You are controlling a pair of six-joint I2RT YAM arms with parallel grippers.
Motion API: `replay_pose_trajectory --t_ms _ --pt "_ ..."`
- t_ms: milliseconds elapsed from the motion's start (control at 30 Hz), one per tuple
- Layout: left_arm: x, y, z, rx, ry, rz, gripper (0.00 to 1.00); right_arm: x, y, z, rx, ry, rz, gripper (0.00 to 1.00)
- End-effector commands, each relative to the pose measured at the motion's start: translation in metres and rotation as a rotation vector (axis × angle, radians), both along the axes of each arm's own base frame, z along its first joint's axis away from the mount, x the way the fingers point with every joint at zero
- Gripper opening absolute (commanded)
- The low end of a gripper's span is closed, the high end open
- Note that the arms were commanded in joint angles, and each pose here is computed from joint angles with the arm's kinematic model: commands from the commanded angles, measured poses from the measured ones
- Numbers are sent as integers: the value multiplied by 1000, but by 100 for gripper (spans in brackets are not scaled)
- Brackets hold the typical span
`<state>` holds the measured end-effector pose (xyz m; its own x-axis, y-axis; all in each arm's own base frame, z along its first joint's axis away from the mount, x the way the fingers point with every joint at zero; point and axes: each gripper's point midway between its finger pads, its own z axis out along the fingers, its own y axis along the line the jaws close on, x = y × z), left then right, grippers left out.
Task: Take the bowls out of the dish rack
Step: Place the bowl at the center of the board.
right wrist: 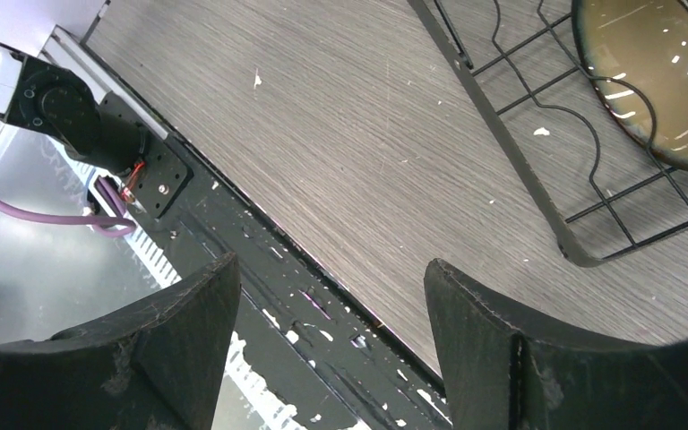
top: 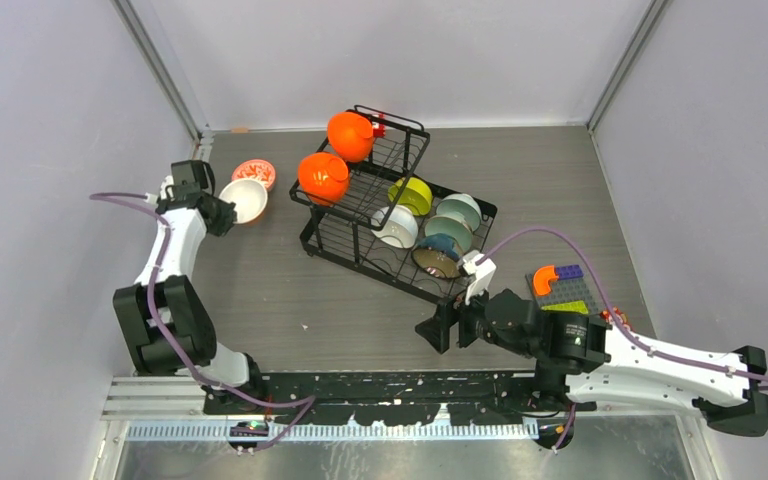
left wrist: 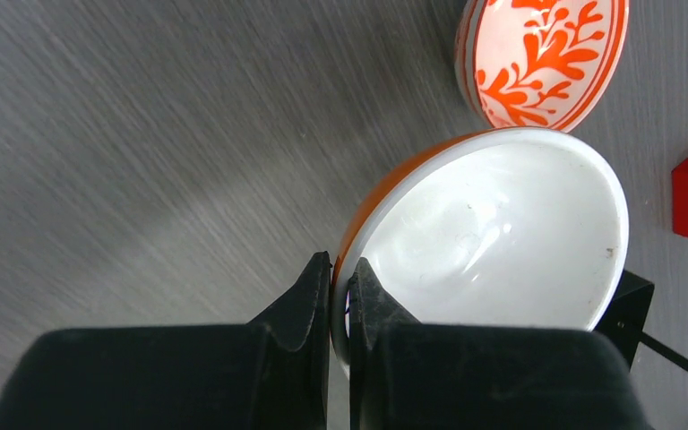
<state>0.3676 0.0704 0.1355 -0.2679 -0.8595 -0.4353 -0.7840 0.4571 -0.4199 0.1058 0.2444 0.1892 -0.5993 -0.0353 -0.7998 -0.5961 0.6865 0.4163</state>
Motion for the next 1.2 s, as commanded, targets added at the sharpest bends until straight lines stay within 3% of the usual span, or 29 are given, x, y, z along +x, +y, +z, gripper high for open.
replay_pose_trajectory --t_ms 0,233,467,1167 --pt "30 18 21 27 -155 84 0 11 -6 12 59 -46 -62 79" --pt "24 46 19 82 -179 205 0 15 -18 19 70 -67 -105 79" --pt "17 64 -13 6 -101 272 0 18 -26 17 67 -78 -132 79" --pt "24 76 -63 10 -1 287 0 21 -20 6 28 -81 -131 79"
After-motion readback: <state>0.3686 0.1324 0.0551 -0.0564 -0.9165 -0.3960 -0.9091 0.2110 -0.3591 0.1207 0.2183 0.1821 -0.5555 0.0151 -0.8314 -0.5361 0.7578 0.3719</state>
